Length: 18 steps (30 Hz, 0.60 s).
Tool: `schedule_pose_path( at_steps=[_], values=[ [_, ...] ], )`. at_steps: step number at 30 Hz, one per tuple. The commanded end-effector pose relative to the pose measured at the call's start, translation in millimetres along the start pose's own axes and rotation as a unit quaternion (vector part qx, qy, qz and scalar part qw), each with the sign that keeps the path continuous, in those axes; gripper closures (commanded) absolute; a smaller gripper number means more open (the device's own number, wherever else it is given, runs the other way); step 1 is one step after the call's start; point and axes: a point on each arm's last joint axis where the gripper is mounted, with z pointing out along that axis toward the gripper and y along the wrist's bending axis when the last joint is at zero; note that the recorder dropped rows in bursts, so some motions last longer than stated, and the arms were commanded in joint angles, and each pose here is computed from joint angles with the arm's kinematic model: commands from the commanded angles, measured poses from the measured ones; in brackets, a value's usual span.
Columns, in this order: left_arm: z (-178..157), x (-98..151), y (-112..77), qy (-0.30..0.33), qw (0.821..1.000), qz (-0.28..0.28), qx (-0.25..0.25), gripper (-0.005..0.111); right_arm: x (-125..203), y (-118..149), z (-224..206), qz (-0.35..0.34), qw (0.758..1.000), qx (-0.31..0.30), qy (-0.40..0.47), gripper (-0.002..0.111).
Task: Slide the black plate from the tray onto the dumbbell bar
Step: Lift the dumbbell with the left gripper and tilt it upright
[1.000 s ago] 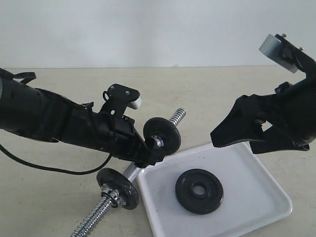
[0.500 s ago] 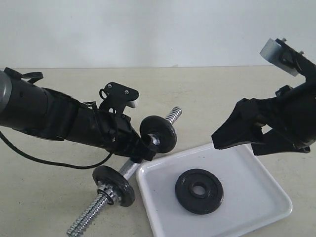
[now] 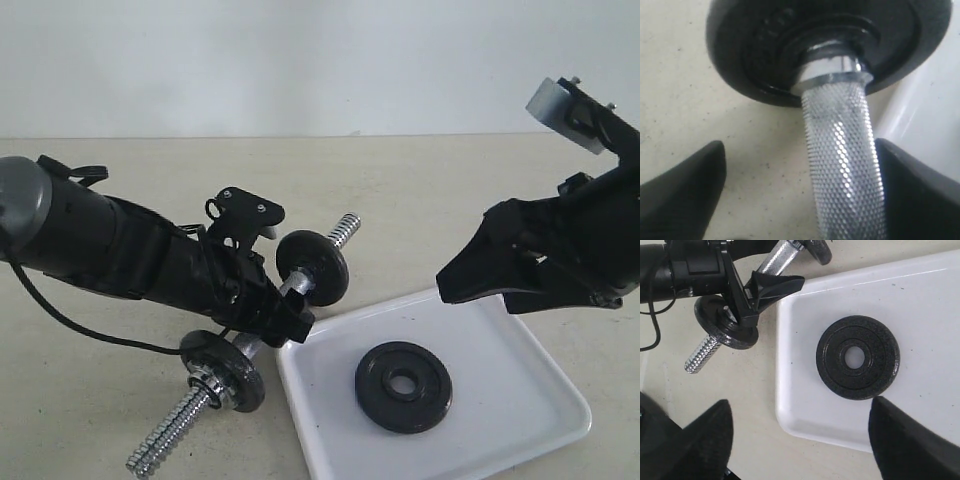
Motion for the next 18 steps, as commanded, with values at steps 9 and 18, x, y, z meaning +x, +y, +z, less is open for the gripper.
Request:
schedule_pose_path(
  at_steps=[9, 18],
  values=[
    [1.7, 4.8, 13.7, 0.019, 0.997, 0.002, -0.074, 0.052, 0.2, 1.3, 0.1, -0.006, 1.0, -0.005, -0.004, 0.089],
    [1.7, 4.8, 13.7, 0.019, 0.997, 0.002, -0.074, 0.08, 0.2, 1.3, 0.1, -0.02, 1.0, -0.005, -0.004, 0.108]
  ],
)
